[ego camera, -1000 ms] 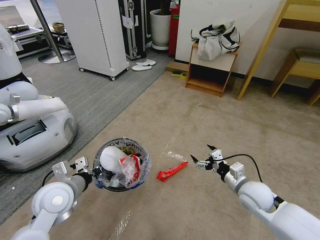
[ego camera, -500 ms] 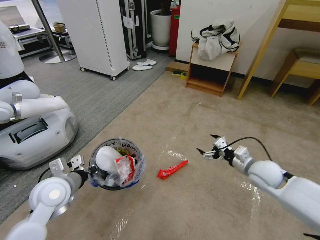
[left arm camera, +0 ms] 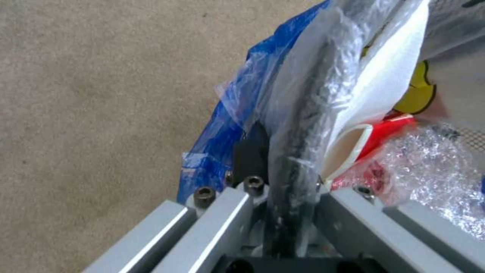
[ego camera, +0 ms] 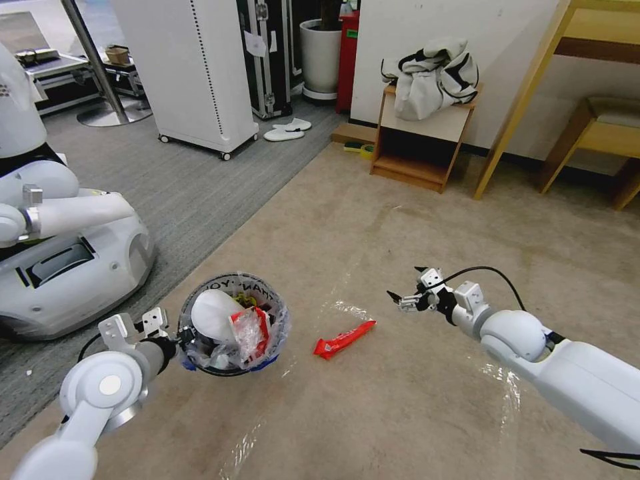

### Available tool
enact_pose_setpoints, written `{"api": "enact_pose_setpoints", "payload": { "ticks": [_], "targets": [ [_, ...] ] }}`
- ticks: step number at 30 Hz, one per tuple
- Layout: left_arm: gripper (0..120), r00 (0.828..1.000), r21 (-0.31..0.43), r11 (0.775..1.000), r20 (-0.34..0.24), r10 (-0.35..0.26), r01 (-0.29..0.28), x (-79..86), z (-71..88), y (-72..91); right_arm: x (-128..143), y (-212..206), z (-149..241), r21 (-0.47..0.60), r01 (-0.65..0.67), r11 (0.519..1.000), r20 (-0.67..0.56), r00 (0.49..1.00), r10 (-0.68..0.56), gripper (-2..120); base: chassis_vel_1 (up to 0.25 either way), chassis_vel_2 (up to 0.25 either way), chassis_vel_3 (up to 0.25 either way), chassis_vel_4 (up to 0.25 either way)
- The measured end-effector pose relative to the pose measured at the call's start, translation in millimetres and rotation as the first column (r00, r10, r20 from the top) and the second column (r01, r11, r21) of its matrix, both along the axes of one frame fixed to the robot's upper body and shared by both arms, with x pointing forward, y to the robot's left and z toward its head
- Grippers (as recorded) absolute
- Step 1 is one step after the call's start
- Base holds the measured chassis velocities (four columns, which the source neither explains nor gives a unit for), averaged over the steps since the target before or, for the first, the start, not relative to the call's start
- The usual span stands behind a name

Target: Pick up the trash bin and place the garbage on the floor into it.

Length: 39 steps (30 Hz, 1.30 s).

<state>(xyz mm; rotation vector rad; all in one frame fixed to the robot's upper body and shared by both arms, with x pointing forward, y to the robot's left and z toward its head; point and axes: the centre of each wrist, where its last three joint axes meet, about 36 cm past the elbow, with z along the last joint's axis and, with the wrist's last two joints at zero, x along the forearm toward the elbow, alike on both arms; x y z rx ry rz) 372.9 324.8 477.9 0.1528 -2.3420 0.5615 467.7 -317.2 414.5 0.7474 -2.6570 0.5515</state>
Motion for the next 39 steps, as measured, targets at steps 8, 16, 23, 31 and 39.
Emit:
{"api": "enact_pose_setpoints", "payload": {
  "ticks": [8,16,23,31,39],
  "targets": [
    [0,1.0,0.0,1.0,0.0,-0.003,0.003,-5.1,-2.0,-3.1,-8,7,-6,0.011,-0.013,1.0,-0.014,1.0,0.013,100,0.0,0.0,0.0,0.0],
    [0,1.0,-0.002,1.0,0.01,0.002,-0.002,-7.3,-0.1,-4.3,-4,5,-7,0.028,-0.035,0.999,-0.024,0.999,0.036,100,0.0,0.0,0.0,0.0],
    [0,1.0,0.001,1.0,0.013,0.007,-0.007,-7.8,1.4,-1.8,-4,6,-16,0.036,-0.017,0.999,-0.005,1.0,0.017,100,-0.04,0.048,0.036,-0.041],
    [0,1.0,-0.006,1.0,0.009,0.009,-0.009,-8.5,-3.7,-1.7,3,26,-22,0.05,-0.014,0.999,-0.007,1.0,0.015,100,-0.036,0.032,0.035,-0.037],
    [0,1.0,-0.007,1.0,0.023,0.016,-0.016,-8.3,-1.3,4.6,6,34,-23,0.027,-0.016,1.0,-0.013,1.0,0.017,100,0.0,0.0,0.0,0.0]
  ]
}}
